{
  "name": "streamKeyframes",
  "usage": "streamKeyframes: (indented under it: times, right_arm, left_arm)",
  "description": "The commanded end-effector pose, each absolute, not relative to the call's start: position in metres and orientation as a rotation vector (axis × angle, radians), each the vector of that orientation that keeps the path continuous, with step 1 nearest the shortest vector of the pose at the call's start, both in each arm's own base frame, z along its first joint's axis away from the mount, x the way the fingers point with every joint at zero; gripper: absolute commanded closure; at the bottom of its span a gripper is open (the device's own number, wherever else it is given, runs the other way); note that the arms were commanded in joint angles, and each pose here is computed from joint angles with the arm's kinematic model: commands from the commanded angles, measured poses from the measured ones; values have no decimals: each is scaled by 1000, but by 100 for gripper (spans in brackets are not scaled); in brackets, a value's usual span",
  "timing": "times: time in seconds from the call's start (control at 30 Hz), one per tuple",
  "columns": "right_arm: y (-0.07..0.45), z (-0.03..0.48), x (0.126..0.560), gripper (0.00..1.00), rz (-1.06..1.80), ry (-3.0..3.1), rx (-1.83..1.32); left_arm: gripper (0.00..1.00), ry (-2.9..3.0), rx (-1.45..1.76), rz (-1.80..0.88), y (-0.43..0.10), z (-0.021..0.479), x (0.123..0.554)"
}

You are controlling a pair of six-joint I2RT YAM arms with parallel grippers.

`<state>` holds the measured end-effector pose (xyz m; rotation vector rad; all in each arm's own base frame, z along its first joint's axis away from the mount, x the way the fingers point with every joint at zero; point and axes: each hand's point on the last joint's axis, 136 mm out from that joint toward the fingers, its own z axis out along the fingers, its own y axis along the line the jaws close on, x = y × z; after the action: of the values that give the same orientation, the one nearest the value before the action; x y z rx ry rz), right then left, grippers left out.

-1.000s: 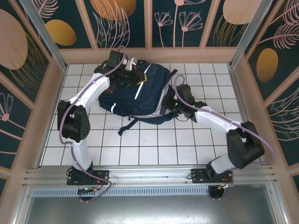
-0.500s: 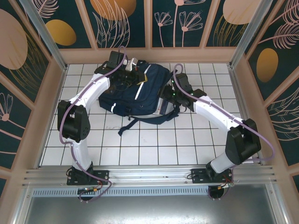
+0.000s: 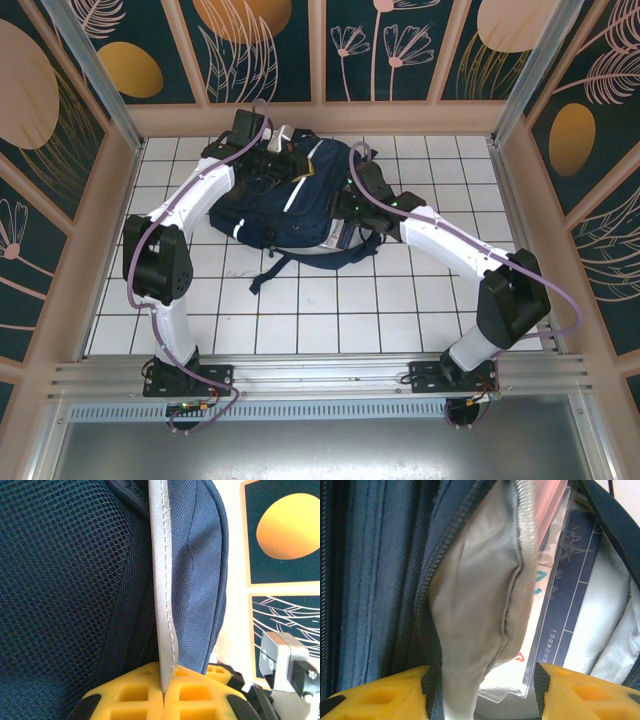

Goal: Pack books, pencil case, and school supplies into a backpack

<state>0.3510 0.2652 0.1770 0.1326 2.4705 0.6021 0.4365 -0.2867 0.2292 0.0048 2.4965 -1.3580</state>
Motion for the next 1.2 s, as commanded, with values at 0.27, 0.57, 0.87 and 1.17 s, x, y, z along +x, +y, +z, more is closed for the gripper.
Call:
streamKeyframes:
  times: [0.27, 0.57, 0.87, 1.17]
  right_arm:
    - [271, 183, 346, 42, 608, 2431, 66]
    - [182, 110, 345, 60, 343, 2529, 382]
    - [168, 125, 348, 73, 565, 2476, 394]
    - [228, 224, 342, 48, 995, 2269, 154]
  left_arm:
    - [100, 2377, 92, -1382, -288, 268, 436]
    - [100, 2290, 21, -1368, -257, 303, 442]
    - [100, 2282, 6, -1407, -253, 301, 432]
    - [100, 2297, -10, -1406, -252, 290, 431]
